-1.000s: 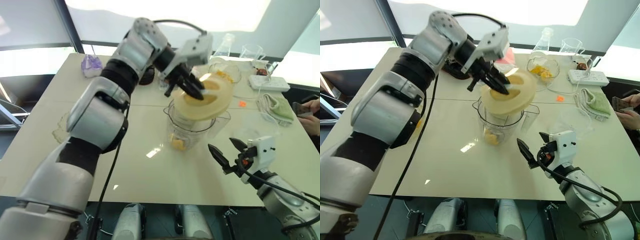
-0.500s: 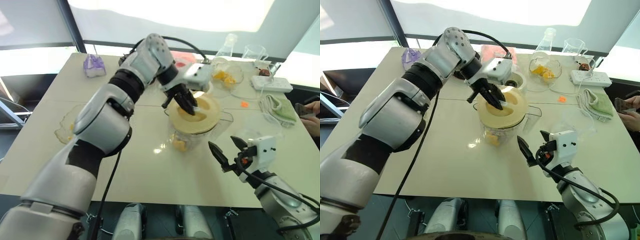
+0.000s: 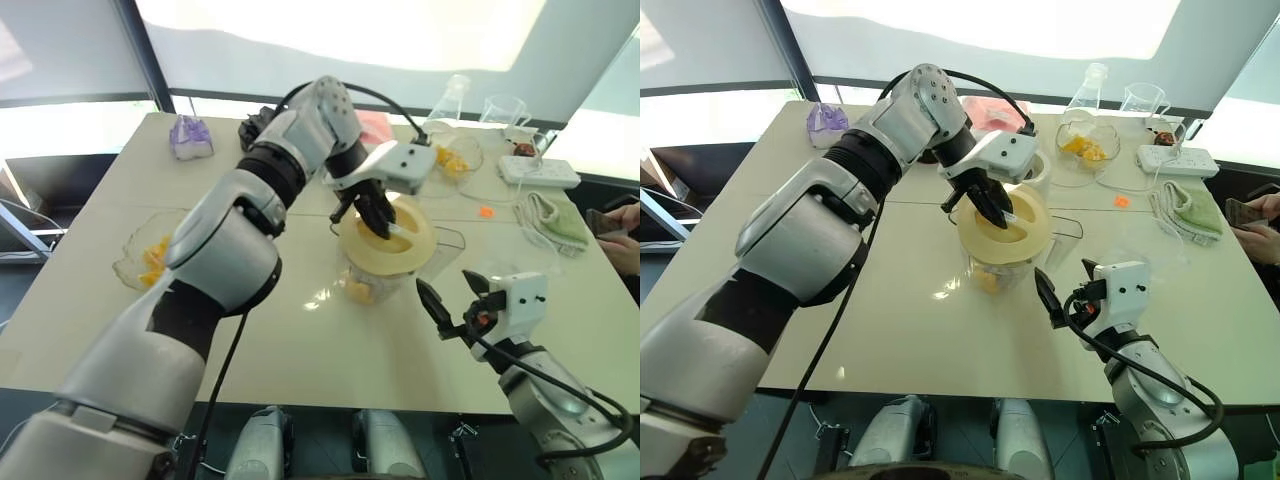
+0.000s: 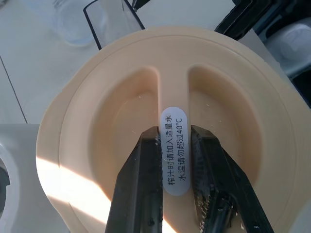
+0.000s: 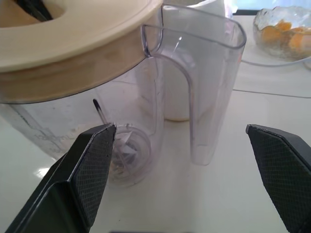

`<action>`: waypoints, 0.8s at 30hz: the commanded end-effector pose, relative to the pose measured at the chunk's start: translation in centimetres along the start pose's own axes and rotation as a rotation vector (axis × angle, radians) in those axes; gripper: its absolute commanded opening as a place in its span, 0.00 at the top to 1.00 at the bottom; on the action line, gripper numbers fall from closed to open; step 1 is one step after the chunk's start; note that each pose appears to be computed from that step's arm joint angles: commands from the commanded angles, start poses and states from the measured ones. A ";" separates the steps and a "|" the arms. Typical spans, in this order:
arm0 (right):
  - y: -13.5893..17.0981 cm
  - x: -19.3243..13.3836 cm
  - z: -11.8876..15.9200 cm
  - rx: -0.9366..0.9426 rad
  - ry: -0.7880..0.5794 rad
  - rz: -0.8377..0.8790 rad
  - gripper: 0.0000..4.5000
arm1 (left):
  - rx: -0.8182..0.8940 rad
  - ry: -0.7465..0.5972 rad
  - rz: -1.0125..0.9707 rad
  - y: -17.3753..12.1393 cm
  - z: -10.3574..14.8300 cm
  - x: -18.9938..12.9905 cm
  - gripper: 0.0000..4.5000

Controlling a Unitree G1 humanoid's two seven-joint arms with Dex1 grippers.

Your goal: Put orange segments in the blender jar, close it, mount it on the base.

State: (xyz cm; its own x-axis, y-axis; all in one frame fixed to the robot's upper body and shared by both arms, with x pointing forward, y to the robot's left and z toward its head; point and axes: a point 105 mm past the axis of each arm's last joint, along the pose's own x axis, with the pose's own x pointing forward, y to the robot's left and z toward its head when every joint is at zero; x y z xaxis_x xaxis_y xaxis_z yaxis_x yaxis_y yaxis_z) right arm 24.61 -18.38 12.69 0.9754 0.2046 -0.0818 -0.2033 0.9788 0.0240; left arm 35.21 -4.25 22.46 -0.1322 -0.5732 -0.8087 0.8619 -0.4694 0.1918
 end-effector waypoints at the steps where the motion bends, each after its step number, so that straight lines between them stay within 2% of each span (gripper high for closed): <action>1: -0.7 0.2 0.5 -0.029 -0.035 -0.041 0.00 | -0.121 0.054 -0.071 -1.3 -3.3 2.3 0.95; 9: -0.7 1.7 -0.1 -0.053 -0.025 -0.039 0.00 | -0.171 0.037 -0.082 -1.9 -4.5 2.9 0.95; 22: -1.4 6.1 -1.1 -0.043 -0.038 -0.010 0.00 | -0.157 0.004 -0.099 -2.2 -4.5 3.5 0.95; 24: -1.4 6.5 -1.1 -0.032 -0.048 0.003 0.12 | -0.150 -0.013 -0.108 -2.4 -4.3 3.7 0.95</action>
State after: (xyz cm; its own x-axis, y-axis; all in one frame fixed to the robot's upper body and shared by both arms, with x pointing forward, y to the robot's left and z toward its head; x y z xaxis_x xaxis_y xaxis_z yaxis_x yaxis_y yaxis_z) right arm 30.92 -18.79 9.93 0.9786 0.1857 -0.0884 -0.1863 0.9825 0.0009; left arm 35.41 -3.18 21.19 -0.1499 -0.6197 -0.7704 0.8882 -0.4267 0.1704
